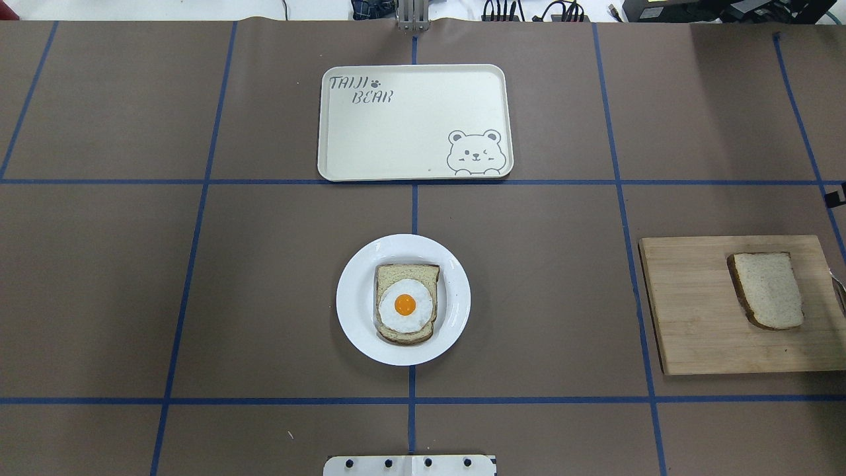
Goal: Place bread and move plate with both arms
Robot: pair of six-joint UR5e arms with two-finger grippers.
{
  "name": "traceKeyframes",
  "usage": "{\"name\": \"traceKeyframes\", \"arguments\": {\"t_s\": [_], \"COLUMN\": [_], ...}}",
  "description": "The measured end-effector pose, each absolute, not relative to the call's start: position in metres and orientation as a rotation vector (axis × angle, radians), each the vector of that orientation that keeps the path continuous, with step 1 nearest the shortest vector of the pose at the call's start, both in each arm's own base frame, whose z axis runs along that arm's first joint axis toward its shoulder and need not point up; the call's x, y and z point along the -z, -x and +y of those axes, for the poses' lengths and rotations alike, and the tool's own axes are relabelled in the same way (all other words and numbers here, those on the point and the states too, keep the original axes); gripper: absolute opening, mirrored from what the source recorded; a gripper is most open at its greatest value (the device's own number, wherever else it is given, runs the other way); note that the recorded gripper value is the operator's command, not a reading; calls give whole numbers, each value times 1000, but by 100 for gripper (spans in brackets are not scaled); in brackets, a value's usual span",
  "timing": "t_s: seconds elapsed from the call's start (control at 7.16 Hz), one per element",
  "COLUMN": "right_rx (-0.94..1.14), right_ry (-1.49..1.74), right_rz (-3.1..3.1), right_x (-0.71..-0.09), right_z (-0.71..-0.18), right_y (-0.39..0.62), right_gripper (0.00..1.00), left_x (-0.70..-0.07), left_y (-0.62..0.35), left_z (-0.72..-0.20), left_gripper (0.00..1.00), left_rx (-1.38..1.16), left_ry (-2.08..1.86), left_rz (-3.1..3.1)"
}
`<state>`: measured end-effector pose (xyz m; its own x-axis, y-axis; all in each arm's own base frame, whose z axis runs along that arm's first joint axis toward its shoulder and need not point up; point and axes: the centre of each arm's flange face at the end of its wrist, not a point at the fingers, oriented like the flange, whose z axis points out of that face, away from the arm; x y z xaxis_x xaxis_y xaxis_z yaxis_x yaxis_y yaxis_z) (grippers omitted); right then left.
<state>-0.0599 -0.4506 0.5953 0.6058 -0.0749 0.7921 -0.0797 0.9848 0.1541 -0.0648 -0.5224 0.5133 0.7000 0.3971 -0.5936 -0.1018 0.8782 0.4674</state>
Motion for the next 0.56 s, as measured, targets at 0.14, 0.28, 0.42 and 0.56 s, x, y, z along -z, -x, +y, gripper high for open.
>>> {"name": "traceKeyframes", "arguments": {"t_s": [0.14, 0.28, 0.42, 0.56], "right_rx": [-34, -58, -71, -73], "right_ry": [-193, -208, -216, -214], "right_rz": [-945, -970, -990, -999], "right_x": [-616, -632, -644, -651], "right_z": [-443, -435, -427, -419], "right_y": [79, 98, 113, 121], "right_gripper": [85, 72, 61, 52], "left_x": [-513, -514, -515, -518], "left_y": [65, 65, 65, 65], "left_z": [-523, -522, -520, -517], "left_gripper": [99, 99, 99, 99], "left_rx": [-289, -290, -290, -288], "left_ry": [-428, -430, -428, -424], "left_rz": [748, 748, 748, 748]}}
